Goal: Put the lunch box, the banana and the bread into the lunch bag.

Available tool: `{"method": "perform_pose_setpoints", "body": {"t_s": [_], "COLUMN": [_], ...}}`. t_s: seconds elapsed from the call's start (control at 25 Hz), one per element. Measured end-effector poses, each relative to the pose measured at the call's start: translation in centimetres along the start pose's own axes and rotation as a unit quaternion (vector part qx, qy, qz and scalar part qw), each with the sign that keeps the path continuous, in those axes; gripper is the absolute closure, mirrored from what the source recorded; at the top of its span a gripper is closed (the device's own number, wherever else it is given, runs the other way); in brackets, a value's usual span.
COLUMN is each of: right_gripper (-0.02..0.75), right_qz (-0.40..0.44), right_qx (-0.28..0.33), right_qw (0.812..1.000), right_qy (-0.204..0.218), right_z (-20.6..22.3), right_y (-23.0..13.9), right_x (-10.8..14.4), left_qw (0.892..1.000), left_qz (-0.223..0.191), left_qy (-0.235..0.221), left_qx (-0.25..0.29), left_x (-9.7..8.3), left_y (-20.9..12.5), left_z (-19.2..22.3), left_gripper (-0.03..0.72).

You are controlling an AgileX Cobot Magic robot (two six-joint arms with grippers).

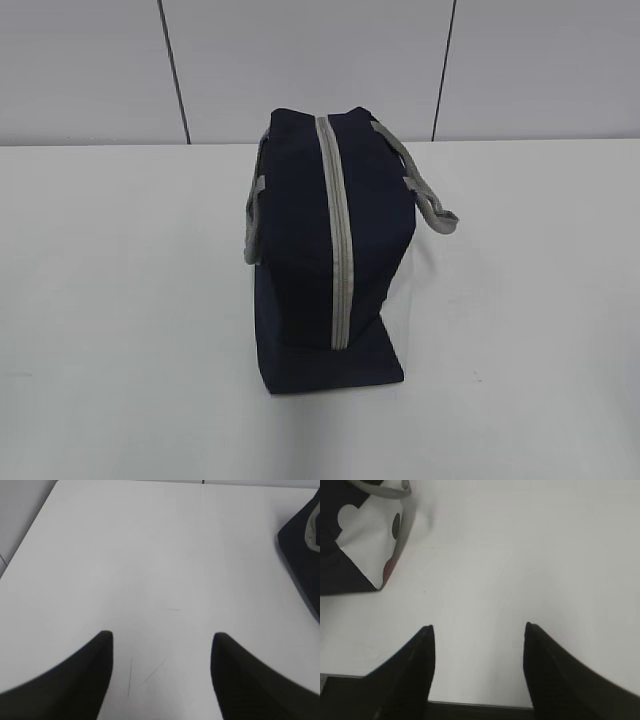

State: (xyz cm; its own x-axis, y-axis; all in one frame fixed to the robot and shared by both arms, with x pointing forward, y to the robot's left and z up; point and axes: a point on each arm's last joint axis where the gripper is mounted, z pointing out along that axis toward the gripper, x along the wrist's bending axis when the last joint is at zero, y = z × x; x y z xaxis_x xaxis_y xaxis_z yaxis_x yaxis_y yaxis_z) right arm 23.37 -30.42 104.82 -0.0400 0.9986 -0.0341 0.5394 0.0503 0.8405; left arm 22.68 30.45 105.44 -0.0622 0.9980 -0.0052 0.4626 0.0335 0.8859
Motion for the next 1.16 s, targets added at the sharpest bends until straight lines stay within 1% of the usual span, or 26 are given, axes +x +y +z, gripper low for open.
{"method": "perform_pose_setpoints", "body": {"t_s": [0.12, 1.16], "right_gripper": [0.320, 0.320], "right_qz": [0.002, 0.002], "right_qx": [-0.020, -0.022], "right_qw": [1.000, 1.000], "right_qy": [0.000, -0.005], "right_z": [-0.48, -0.55], "right_y": [-0.35, -0.42], "right_x": [-0.03, -0.07], "left_qw": [1.000, 1.000], "left_qz": [0.000, 0.000], "left_qy": [0.000, 0.000], "left_qx": [0.000, -0.001], "left_x": [0.00, -0.01], "left_y": [0.00, -0.01], "left_z": [0.00, -0.02], "left_gripper": [0.254, 0.254]}}
